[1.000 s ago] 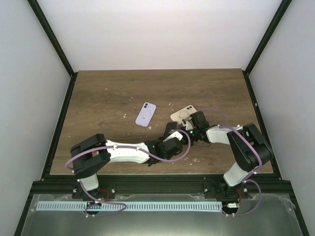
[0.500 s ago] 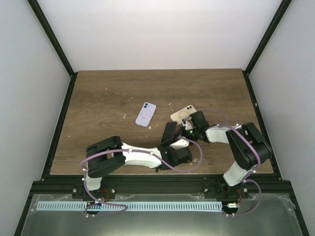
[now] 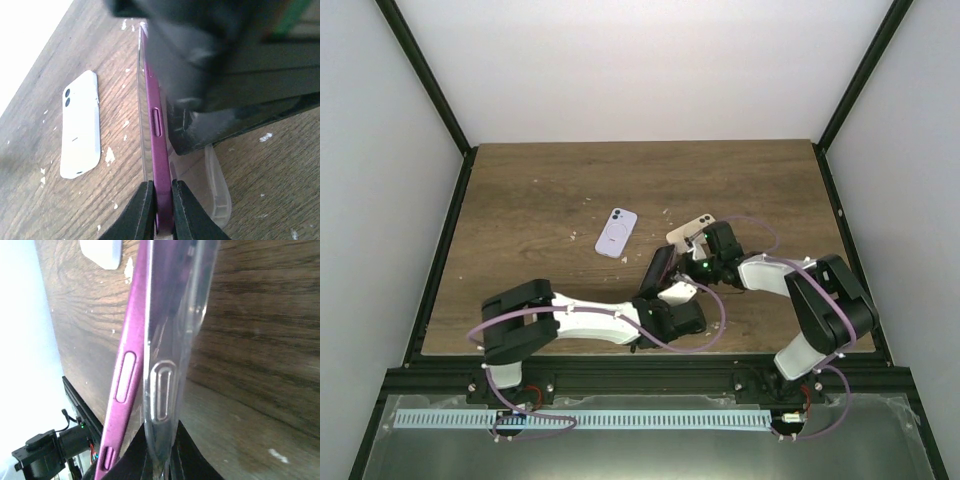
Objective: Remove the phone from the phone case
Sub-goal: Remove the phone case from the phone, then place the phone at the center of the board.
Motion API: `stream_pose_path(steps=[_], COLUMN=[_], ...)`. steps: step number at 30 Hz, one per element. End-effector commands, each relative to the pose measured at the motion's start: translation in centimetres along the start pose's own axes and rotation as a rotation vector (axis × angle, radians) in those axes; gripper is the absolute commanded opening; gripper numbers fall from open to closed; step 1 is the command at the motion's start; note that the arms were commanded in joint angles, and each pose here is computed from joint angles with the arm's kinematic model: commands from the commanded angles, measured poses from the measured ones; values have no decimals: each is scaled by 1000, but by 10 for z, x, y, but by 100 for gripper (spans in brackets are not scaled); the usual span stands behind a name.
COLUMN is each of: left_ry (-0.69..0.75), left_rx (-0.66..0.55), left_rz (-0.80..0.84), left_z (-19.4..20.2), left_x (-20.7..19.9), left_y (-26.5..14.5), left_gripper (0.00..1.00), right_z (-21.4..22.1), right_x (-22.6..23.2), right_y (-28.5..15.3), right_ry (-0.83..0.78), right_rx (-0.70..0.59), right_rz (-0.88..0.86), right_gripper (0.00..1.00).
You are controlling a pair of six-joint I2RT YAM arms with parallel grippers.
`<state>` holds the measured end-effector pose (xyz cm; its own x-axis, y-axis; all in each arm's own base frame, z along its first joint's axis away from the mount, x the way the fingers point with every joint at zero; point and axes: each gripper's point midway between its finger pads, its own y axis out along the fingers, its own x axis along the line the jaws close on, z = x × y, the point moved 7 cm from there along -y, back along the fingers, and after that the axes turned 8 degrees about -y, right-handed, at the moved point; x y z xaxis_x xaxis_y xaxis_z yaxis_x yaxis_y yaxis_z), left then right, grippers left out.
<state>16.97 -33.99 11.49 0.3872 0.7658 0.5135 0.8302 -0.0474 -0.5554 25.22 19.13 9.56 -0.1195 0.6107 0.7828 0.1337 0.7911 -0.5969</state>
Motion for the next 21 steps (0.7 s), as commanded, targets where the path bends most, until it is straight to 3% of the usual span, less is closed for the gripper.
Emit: stream_pose_path(steps=[1, 12, 16, 21], left_ry=[-144, -500, -567, -615], left_rx=[-62, -136, -161, -144], left_rz=[-37, 113, 138, 113], left_z=[-12, -8, 5, 26], left_x=[36, 81, 93, 112], left_y=[-22, -51, -57, -64], left_gripper=[0, 0, 0, 0], right_z=[-17, -37, -47, -71], right_x=[-1, 25, 40, 55], right_y=[-9, -26, -39, -82], right_ry=[-108, -352, -438, -552], right_rx=[-98, -217, -277, -441], right_rz=[120, 168, 189, 301], right_gripper=[1, 1, 1, 1])
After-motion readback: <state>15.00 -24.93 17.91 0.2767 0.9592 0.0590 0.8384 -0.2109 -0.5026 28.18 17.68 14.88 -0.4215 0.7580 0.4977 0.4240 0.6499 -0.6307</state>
